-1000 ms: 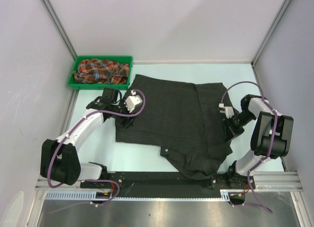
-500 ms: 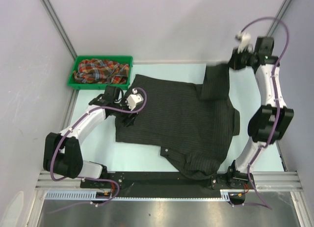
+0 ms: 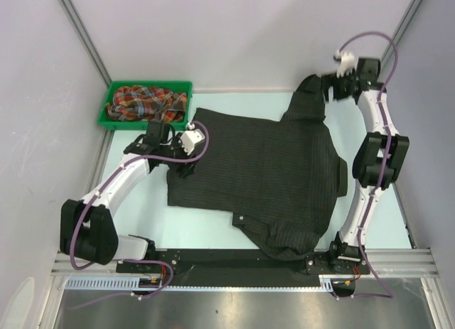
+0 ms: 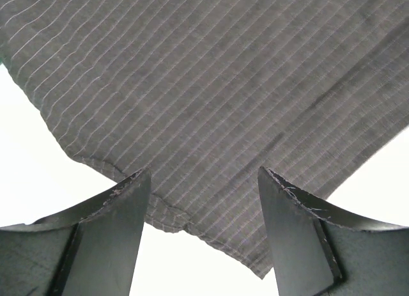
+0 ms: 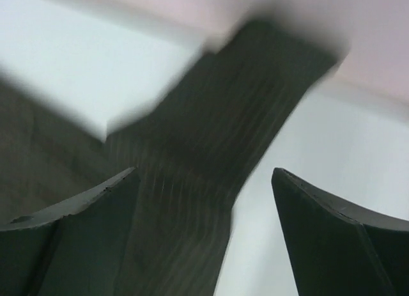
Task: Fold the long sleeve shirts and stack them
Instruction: Flatten the shirt out
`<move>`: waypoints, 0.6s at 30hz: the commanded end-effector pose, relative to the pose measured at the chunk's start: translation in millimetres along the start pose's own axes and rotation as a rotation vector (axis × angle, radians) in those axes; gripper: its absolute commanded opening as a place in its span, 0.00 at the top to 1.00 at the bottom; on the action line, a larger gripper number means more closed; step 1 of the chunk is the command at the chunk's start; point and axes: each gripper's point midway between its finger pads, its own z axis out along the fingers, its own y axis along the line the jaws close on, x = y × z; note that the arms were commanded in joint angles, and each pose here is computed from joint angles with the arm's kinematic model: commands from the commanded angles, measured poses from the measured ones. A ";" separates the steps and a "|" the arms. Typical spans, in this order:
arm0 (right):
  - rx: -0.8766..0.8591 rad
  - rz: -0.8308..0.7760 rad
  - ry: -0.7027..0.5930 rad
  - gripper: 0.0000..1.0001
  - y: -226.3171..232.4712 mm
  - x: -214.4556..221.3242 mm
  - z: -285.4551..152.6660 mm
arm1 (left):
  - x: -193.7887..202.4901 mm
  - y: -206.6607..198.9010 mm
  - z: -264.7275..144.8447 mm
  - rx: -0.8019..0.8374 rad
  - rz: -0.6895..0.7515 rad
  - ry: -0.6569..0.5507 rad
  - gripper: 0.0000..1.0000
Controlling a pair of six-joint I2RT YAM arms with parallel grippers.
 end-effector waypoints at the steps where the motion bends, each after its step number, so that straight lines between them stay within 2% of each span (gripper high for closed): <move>1: -0.142 -0.088 0.198 0.11 34.4 60.7 -97.6 | -2.6 -35.7 -15.9 0.142 0.122 -0.062 0.27; 2: -0.179 -0.099 0.228 0.12 46.4 72.7 -111.9 | -2.9 -52.6 -17.5 0.180 0.169 -0.074 0.27; 3: -0.210 -0.144 0.203 0.13 64.4 64.0 -140.8 | -2.8 -66.0 -18.8 0.215 0.208 -0.084 0.27; 4: -0.293 -0.128 0.296 0.13 86.6 106.6 -156.8 | 5.5 -80.3 -15.2 0.247 0.259 -0.072 0.26; 5: -0.324 -0.143 0.306 0.13 100.0 114.8 -171.8 | 3.4 -106.7 -11.3 0.303 0.344 -0.073 0.26; 7: -0.394 -0.127 0.341 0.14 136.8 143.4 -205.1 | 1.6 -124.6 -3.9 0.298 0.446 -0.069 0.26; 8: -0.420 -0.152 0.353 0.14 147.0 154.0 -213.4 | 2.1 -150.3 3.1 0.343 0.508 -0.067 0.27; 9: -0.424 -0.155 0.367 0.14 154.6 160.9 -220.1 | -0.4 -159.6 11.6 0.360 0.520 -0.067 0.27; 12: -0.445 -0.162 0.385 0.15 177.8 177.4 -240.8 | -4.1 -207.1 17.8 0.506 0.492 -0.044 0.29; 13: -0.453 -0.155 0.390 0.15 182.9 180.0 -246.4 | 0.2 -214.5 25.1 0.515 0.481 -0.014 0.30; 18: -0.466 -0.164 0.397 0.17 195.4 184.8 -260.3 | 3.8 -243.6 48.1 0.472 0.669 -0.031 0.28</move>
